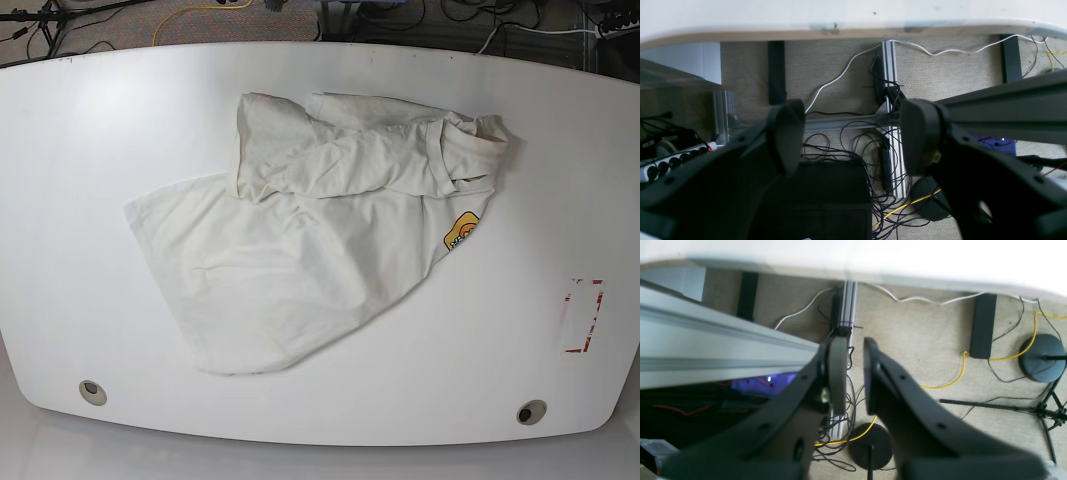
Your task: Fold the T-shirt properly
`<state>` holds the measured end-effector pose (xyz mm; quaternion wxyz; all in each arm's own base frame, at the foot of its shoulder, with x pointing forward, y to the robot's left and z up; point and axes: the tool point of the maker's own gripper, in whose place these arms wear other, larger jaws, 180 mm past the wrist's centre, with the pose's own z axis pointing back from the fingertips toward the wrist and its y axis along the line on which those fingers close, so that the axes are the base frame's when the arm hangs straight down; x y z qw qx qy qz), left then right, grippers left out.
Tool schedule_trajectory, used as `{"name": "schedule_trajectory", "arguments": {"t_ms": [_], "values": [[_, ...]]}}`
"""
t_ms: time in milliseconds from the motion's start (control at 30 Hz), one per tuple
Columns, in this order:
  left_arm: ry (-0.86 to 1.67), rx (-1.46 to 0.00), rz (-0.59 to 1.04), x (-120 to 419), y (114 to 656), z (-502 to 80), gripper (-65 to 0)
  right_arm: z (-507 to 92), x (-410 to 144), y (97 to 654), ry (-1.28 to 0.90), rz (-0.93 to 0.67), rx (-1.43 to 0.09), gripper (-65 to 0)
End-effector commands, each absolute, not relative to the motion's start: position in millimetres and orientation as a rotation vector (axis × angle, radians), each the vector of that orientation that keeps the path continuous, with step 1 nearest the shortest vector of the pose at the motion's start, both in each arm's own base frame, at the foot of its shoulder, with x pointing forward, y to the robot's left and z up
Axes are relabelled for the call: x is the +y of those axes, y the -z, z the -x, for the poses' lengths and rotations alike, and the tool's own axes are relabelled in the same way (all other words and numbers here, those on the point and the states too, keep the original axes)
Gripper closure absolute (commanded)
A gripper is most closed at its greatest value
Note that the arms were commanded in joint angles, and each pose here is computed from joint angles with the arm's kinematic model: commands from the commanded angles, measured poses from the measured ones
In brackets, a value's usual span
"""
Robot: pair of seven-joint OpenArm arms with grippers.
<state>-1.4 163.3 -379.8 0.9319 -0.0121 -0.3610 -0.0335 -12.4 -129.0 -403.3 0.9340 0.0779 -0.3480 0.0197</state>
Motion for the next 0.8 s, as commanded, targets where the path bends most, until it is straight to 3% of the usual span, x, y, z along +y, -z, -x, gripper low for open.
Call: {"name": "schedule_trajectory", "arguments": {"t_ms": [0, 767], "values": [[0.065, -0.746, 0.025, 163.7, 374.3, 3.8, -41.0, 14.6, -129.2, 399.0, -0.035, -0.163, -0.721, -8.4], [0.016, -0.596, -0.008, 182.6, 464.3, 30.0, -41.0, 31.5, -129.5, 479.6, 0.0, -0.195, -0.523, -8.4]]}}
